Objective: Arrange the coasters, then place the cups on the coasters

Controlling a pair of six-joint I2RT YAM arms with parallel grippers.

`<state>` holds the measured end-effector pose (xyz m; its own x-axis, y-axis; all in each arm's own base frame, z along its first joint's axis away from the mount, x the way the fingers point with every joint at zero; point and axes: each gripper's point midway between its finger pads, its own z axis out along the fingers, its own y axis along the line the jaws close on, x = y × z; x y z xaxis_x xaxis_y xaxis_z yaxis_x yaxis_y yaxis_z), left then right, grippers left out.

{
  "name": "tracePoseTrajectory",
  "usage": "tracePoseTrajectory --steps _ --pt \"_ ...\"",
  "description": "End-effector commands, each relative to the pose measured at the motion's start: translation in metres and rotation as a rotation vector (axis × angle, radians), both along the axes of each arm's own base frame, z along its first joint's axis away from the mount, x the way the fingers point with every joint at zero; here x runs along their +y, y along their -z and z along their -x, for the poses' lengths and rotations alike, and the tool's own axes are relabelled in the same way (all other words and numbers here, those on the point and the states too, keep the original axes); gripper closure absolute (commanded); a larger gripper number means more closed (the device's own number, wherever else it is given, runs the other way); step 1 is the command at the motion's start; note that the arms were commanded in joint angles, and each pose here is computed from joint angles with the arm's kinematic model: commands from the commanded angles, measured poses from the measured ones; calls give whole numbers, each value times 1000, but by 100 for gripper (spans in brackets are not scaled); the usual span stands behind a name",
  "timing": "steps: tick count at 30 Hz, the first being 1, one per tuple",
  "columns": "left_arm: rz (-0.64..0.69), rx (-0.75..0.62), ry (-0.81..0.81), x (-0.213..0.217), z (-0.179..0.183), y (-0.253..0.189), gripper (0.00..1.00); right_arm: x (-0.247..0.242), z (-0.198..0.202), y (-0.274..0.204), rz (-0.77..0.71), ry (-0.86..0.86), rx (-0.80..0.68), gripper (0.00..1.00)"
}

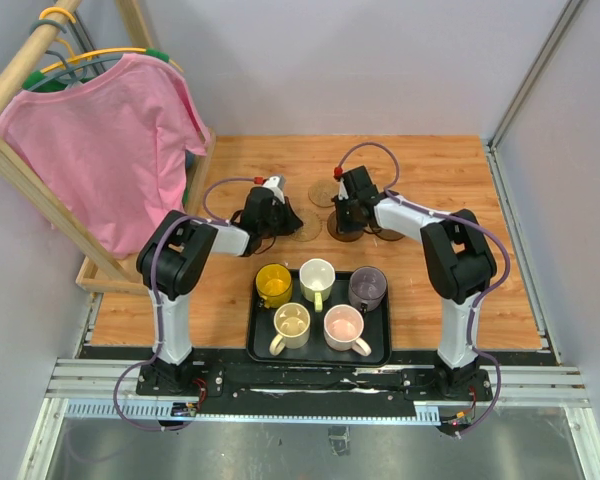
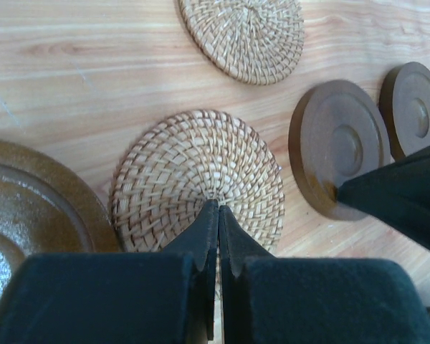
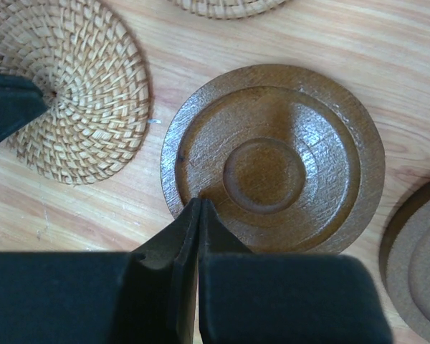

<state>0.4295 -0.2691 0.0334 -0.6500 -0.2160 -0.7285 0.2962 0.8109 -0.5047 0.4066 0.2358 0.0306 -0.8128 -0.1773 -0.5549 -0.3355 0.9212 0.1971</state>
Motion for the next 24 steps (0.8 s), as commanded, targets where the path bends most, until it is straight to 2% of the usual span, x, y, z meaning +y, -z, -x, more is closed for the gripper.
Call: tracePoseTrajectory --steps 1,6,18,24 --pt "-4 -16 26 -5 -10 -3 100 4 45 26 76 -60 151 99" --pt "-5 -29 25 -5 -12 -9 99 8 39 16 88 -67 123 99" --pt "-18 -105 3 9 -12 -41 99 16 -43 -71 142 -63 -150 99" --pt "-36 -95 -19 21 -10 -37 100 20 -83 -67 131 -50 -163 99"
